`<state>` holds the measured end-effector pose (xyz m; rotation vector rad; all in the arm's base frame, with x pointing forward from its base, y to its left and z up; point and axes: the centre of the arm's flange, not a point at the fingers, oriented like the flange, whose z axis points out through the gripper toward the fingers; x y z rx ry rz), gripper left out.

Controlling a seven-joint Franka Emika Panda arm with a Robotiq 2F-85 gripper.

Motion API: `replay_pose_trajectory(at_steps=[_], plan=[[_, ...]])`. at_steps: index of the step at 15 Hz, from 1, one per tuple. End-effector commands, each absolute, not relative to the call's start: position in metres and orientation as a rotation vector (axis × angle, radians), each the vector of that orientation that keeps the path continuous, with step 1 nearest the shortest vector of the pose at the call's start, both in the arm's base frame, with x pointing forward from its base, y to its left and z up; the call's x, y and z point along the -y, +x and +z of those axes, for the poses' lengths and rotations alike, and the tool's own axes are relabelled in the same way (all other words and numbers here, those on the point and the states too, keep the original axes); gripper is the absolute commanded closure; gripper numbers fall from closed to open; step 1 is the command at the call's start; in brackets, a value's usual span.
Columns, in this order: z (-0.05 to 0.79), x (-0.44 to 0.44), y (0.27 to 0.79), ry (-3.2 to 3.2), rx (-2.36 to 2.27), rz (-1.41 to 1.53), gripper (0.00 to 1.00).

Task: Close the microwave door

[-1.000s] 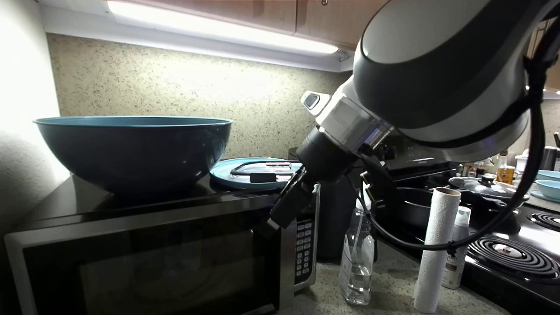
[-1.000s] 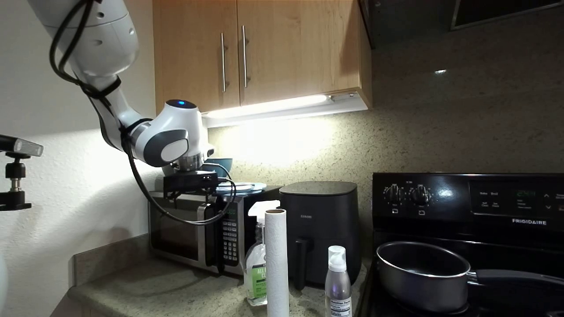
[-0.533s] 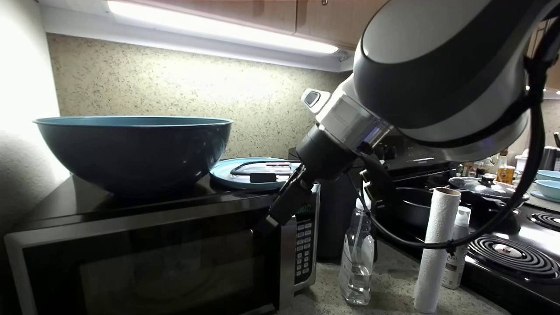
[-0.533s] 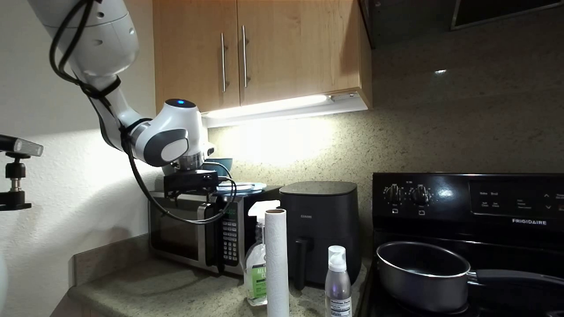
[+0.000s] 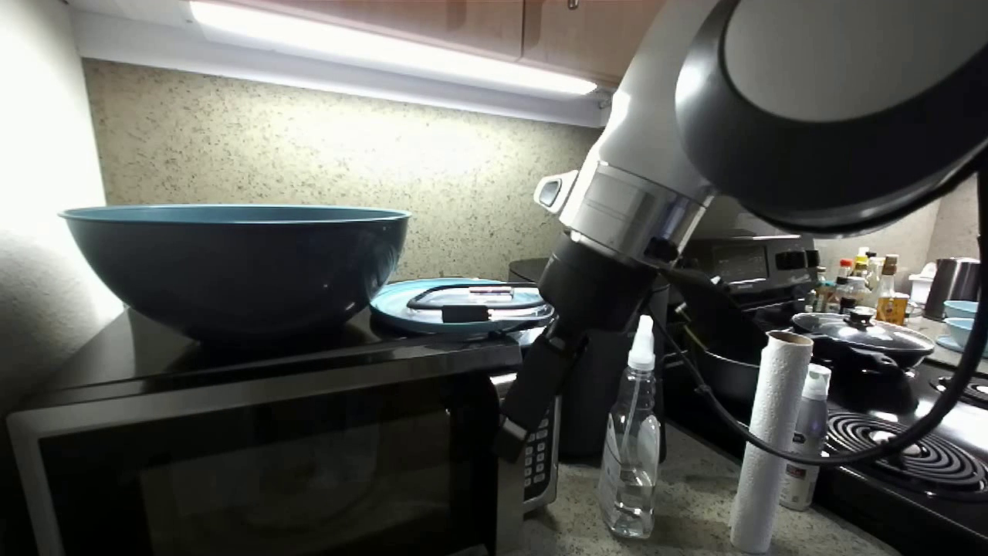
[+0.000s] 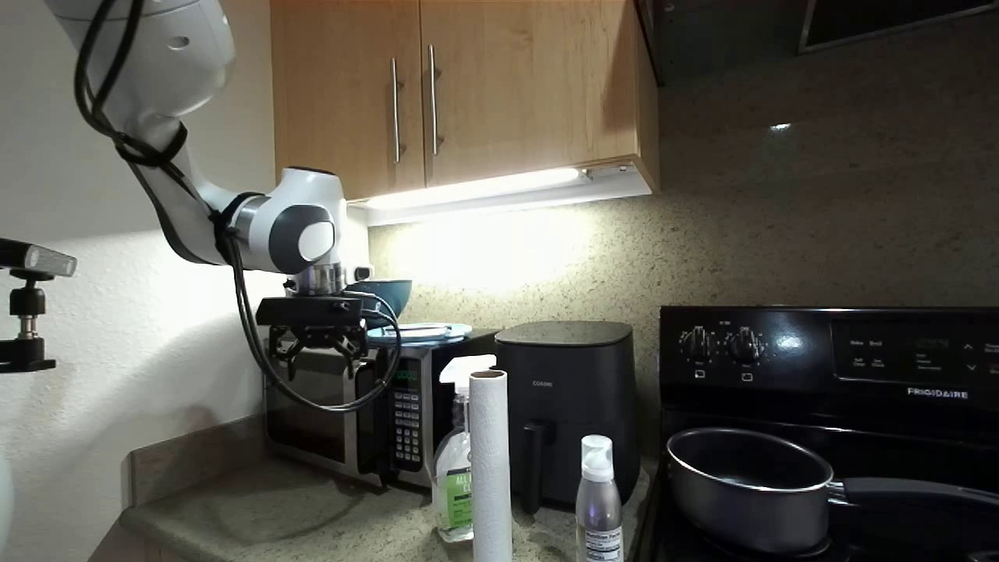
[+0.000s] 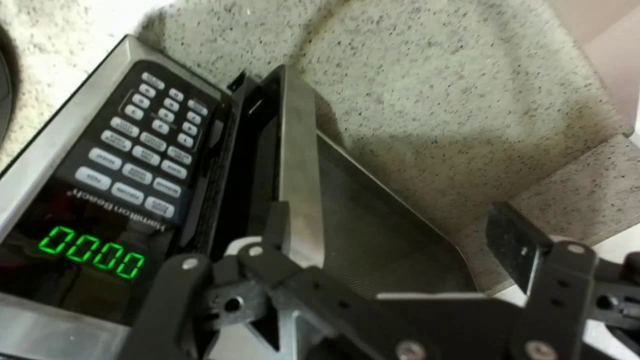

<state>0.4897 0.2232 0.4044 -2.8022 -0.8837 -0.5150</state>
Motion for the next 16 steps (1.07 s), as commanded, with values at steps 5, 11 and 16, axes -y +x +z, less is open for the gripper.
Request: replay_pose_trajectory(at_steps=[5, 11, 16], plan=[[0.393, -0.222, 0.468, -2.869, 0.745, -0.251, 0.0], [0.386, -0.217, 0.477, -2.884, 0.729, -0.245, 0.0], [0.364, -0.206, 0.497, -2.86, 0.779, -0.314, 0.0]])
